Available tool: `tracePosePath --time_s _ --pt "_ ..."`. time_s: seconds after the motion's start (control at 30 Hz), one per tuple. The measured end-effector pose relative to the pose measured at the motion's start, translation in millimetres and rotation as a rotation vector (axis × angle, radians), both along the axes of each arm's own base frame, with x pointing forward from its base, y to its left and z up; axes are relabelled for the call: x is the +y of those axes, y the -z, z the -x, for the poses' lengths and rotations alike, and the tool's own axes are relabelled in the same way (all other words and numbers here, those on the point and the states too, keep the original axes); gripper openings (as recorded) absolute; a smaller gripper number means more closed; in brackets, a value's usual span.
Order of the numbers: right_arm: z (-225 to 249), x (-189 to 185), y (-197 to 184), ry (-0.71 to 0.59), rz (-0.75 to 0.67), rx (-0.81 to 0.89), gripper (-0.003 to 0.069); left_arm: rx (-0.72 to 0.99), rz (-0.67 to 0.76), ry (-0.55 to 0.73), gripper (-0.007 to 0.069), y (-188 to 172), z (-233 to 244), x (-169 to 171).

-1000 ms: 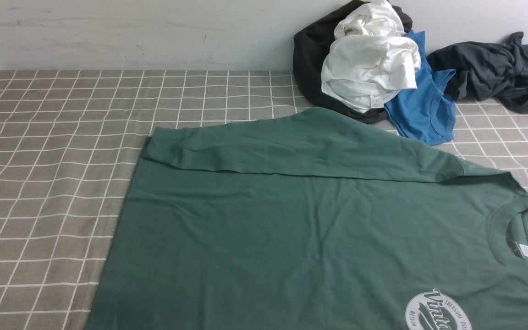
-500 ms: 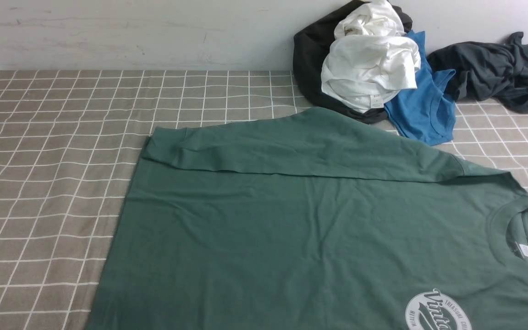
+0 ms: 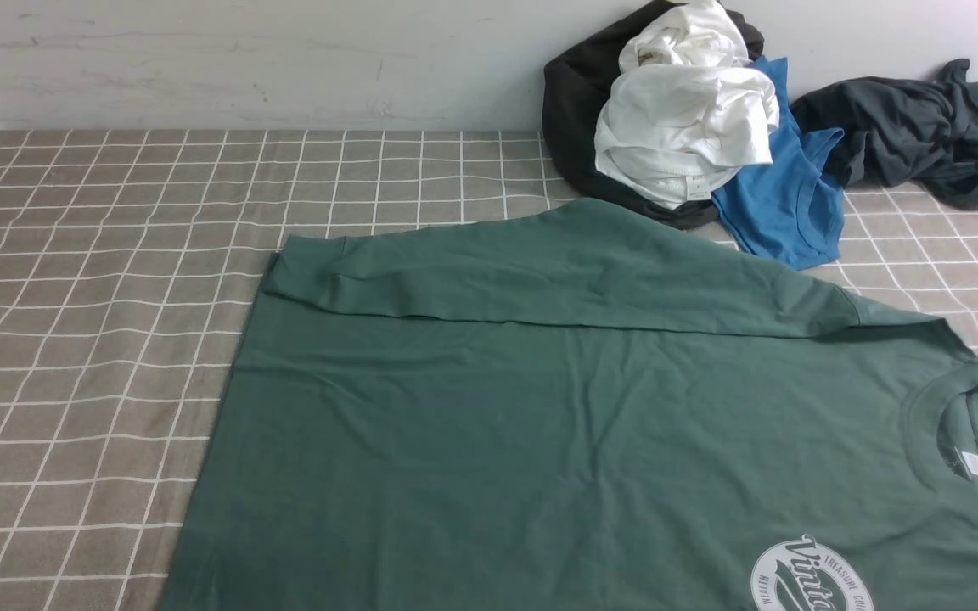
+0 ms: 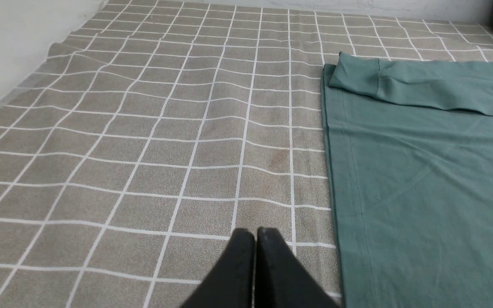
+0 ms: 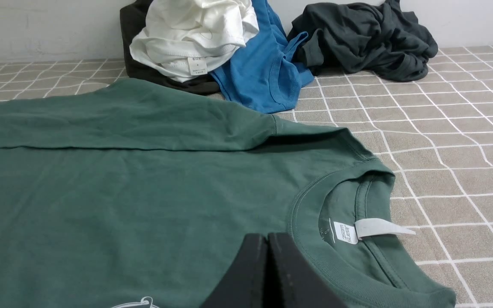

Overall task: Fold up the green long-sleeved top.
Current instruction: Use the left arm to clamp the cuff closest to it

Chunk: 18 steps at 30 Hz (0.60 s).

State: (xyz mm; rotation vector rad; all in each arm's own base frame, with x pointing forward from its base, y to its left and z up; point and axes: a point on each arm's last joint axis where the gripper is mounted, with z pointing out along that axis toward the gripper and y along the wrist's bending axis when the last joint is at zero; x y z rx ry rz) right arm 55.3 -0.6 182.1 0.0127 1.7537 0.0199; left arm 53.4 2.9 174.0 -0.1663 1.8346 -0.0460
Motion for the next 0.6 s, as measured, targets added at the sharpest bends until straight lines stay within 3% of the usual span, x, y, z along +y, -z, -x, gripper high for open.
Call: tracePosePath --time_s 0.4,0.5,0.6 --pt "0.0 0.0 0.0 0.008 -0.042 0.000 -0.0014 -0.001 0.016 0.001 -0.0007 0.0 0.0 -0.5" --pt "0.0 0.0 0.0 0.008 -0.045 0.000 -0.0014 -0.010 0.126 0.005 -0.0007 -0.5 -0.3 -3.5" --pt "0.0 0.6 0.1 0.011 -0.095 0.002 -0.0014 -0.023 0.363 0.004 -0.0007 -1.8 -0.5 -9.0"
